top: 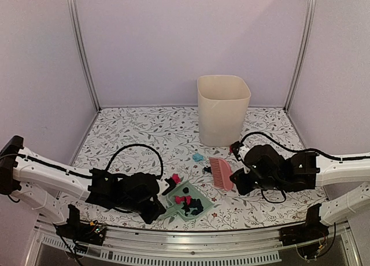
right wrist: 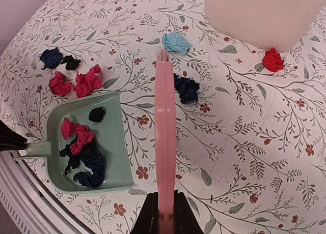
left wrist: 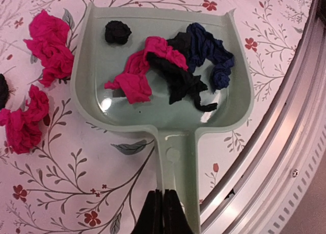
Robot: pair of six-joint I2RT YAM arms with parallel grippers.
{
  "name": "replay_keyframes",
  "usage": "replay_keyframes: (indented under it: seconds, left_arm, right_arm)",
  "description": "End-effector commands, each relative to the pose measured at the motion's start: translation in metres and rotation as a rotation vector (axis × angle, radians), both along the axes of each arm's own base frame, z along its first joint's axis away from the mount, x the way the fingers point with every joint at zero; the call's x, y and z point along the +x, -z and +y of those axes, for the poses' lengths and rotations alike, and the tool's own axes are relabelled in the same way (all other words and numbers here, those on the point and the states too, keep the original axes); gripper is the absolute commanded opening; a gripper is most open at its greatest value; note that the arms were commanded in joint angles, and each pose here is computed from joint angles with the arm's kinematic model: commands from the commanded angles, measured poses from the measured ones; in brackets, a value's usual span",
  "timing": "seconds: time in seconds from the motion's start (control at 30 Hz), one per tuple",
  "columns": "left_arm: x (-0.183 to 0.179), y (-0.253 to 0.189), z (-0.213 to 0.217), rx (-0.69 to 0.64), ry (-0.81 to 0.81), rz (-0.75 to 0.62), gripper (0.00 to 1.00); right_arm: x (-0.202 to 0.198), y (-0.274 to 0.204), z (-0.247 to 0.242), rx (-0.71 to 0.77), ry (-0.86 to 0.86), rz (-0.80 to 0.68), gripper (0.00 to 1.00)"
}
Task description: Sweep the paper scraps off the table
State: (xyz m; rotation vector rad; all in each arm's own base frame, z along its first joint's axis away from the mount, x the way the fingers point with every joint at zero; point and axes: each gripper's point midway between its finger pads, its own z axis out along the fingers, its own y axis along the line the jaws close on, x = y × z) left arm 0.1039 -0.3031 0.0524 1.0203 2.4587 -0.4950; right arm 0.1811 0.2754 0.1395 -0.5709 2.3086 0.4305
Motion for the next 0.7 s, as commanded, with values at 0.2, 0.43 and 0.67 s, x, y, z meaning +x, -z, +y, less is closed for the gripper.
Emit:
replay_keyframes:
  seconds: [0.2, 0.43, 0.67]
  left_arm:
    - [0.005, -0.005, -0.006, -0.043, -0.004, -0.036, 0.0]
    - [0.007, -0.001, -0.008, -0.039, -0.003, -0.045, 0.0]
    - [0.01, 0.0, -0.009, -0.045, -0.006, -0.066, 0.0]
  right_arm:
    - [-0.01, 0.02, 0.024, 0.025, -0.099, 0.057, 0.0]
    - [-0.033, 0.012, 0.057, 0.128, -0.294, 0.103, 0.0]
    - [-0.024, -0.011, 0.049, 0.149, -0.25, 0.039, 0.0]
